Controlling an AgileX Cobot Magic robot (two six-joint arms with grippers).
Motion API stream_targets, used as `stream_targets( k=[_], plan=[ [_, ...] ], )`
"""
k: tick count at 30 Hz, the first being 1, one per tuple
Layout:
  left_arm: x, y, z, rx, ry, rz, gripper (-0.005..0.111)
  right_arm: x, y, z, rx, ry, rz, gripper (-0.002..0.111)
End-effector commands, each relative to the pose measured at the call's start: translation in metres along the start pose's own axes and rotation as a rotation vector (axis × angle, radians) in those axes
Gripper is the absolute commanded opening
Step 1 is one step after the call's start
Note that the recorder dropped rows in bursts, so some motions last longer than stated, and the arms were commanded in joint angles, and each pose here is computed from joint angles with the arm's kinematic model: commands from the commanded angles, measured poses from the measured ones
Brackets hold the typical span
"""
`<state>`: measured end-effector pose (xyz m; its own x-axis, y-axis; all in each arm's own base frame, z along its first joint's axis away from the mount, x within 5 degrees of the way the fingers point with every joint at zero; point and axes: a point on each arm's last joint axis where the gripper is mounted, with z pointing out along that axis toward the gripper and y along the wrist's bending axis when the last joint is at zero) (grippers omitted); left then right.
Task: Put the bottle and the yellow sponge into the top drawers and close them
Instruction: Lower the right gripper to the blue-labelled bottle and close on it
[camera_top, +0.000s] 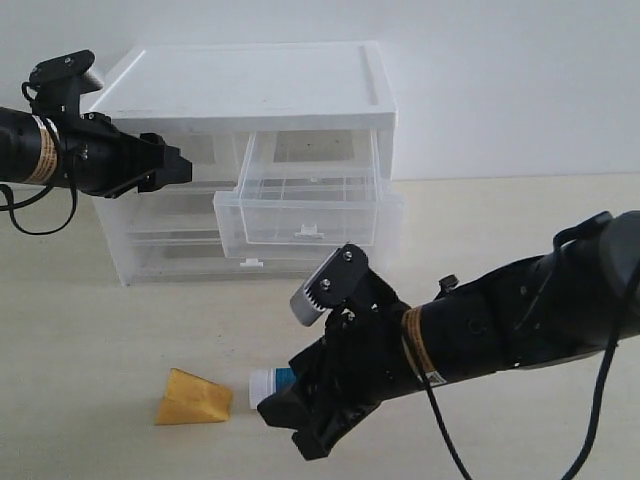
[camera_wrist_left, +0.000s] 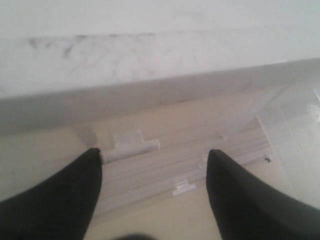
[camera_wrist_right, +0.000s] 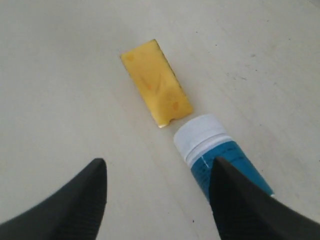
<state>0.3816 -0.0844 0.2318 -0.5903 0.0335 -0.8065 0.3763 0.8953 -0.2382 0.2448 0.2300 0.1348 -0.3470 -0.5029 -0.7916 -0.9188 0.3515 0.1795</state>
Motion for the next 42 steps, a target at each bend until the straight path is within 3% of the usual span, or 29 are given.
stream_targets(
  k=[1,14,25,42],
  plan=[
    [-0.011,0.002,0.000,-0.030,-0.040,0.011,0.059,-0.003,0.003,0.002,0.050,0.005,-0.073,0.054],
    [-0.011,0.002,0.000,-0.027,-0.039,0.013,0.059,-0.006,-0.007,0.003,0.161,-0.032,-0.152,0.054],
    [-0.011,0.002,0.000,-0.027,-0.039,0.013,0.059,0.019,-0.012,0.025,0.119,0.007,-0.130,0.054],
    [-0.011,0.002,0.000,-0.026,-0.038,0.013,0.059,0.014,-0.012,0.026,0.108,-0.009,-0.112,0.054]
  ],
)
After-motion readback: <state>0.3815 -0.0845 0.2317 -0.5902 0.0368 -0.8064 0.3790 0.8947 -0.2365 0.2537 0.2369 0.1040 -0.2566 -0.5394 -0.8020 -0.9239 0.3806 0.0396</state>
